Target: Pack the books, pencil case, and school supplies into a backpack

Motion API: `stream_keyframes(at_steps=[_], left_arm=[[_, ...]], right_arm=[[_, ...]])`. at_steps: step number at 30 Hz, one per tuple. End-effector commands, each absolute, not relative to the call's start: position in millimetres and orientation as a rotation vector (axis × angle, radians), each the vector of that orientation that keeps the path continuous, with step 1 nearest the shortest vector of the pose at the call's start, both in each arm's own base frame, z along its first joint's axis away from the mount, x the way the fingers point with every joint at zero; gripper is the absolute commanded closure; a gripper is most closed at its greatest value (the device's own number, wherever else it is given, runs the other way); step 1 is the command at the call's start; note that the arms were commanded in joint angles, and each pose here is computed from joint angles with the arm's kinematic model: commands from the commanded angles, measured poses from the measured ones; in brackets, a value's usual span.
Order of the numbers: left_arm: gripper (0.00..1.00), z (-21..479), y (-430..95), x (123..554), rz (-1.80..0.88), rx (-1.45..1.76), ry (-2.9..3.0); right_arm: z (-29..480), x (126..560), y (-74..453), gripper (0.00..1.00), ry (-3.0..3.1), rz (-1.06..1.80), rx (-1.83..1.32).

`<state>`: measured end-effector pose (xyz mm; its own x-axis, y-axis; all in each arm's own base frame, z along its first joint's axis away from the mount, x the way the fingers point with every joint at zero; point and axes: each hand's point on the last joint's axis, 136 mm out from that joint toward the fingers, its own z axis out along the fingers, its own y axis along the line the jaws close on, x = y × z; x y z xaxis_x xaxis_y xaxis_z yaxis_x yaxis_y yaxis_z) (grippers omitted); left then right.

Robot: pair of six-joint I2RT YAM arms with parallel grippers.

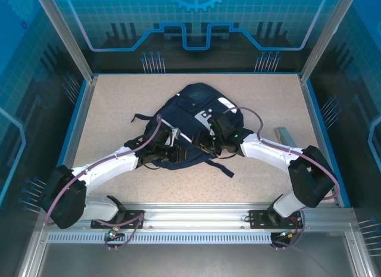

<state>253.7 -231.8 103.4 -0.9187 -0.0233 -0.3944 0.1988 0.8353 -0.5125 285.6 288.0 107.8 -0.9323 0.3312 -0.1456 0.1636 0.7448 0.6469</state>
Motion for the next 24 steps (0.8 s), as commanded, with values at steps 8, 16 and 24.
stream_keyframes(at_steps=[8,16,24], left_arm=[[0.98,118,-236,275,-0.726,0.199,2.518],[1.00,120,-207,281,-0.486,0.218,2.516],[1.00,118,-152,309,-0.131,0.021,2.494]], right_arm=[[101,303,285,0.58,2.696,0.866,0.454],[104,321,243,0.83,2.647,0.526,0.409],[109,350,203,0.87,2.601,0.313,0.355]])
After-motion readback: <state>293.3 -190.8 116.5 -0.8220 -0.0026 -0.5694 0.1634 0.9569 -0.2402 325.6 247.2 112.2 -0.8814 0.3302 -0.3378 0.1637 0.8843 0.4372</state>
